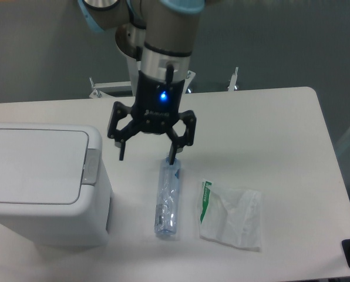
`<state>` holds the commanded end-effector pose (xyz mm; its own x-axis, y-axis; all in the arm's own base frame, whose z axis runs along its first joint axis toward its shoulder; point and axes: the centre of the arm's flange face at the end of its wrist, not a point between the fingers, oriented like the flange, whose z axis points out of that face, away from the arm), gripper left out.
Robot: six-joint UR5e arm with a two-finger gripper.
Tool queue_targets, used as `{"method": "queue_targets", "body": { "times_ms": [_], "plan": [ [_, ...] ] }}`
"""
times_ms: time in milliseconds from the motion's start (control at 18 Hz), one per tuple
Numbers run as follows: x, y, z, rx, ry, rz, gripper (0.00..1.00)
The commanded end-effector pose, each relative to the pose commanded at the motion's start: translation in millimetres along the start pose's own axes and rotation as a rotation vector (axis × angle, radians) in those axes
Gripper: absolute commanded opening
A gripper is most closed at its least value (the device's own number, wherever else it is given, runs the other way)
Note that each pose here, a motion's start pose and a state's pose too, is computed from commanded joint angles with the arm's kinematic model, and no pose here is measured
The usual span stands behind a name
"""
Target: Open the trash can
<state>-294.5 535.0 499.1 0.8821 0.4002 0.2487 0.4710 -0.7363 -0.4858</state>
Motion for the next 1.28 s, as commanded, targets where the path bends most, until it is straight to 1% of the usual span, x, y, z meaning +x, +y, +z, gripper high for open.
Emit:
{"method": "queue_targets", "body": {
  "times_ms": [167,333,1278],
  "plan": [
    [8.2,1.4,11.3,-0.018,0.009,0.002,1.0],
    [15.4,2.5,13.8,-0.023,0.015,0.011,1.0],
    [12.8,5.6,26.2,-0.042,0.019,0.007,1.0]
  ]
}}
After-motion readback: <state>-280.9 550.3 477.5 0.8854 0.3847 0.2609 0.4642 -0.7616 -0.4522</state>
